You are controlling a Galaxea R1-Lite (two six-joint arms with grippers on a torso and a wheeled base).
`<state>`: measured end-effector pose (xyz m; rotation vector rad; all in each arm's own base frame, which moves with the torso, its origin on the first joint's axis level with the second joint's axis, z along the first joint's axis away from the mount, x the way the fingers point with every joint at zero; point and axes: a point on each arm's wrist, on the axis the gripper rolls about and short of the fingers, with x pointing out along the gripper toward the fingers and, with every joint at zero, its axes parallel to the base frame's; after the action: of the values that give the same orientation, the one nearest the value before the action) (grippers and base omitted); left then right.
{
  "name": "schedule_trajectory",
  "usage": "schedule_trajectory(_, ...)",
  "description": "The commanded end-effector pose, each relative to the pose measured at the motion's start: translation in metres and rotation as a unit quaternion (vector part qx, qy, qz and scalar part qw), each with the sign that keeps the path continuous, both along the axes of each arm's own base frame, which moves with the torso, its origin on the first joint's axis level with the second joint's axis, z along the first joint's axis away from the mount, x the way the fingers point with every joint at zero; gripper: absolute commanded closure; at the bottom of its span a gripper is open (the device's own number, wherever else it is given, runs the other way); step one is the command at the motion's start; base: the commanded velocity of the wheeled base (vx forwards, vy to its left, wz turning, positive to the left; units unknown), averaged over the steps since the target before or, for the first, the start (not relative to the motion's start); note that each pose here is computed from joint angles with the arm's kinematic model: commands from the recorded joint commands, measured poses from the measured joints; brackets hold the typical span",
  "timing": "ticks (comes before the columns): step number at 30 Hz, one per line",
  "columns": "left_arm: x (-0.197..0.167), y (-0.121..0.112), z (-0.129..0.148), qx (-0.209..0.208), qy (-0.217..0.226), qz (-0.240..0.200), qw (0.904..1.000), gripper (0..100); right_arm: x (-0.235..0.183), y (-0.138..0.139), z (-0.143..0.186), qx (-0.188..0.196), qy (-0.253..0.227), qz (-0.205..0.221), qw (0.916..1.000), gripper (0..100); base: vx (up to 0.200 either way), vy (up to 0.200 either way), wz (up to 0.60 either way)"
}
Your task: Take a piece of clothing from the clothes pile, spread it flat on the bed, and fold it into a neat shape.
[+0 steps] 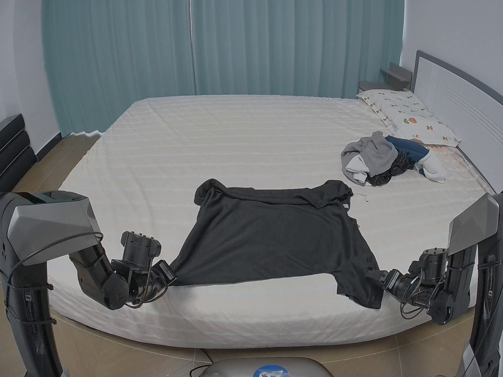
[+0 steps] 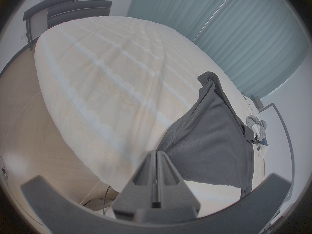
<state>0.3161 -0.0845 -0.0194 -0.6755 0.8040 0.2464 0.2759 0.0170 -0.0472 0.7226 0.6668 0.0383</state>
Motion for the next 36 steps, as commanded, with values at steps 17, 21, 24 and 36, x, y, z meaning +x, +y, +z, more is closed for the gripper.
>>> schedule_trajectory(17,-0.017,0.010,0.003,0.042,0.031,-0.032,0.9981,100,-0.023,-0.025,0.012,-0.034,0.010,-0.012,0.9993,100,0.000,0.000,0.00)
schedule_trajectory(21,-0.024,0.012,0.007,0.059,0.055,-0.046,0.9957,100,-0.033,-0.024,0.012,-0.051,0.020,0.018,0.9983,100,0.000,0.000,0.00)
schedule_trajectory(24,-0.029,0.015,0.012,0.072,0.073,-0.056,0.9932,100,-0.038,-0.025,0.019,-0.061,0.013,0.026,0.9977,100,0.000,0.000,0.00)
schedule_trajectory(36,-0.038,0.019,0.007,0.096,0.124,-0.077,0.9846,100,-0.045,-0.031,0.010,-0.095,0.028,0.043,0.9941,100,0.000,0.000,0.00)
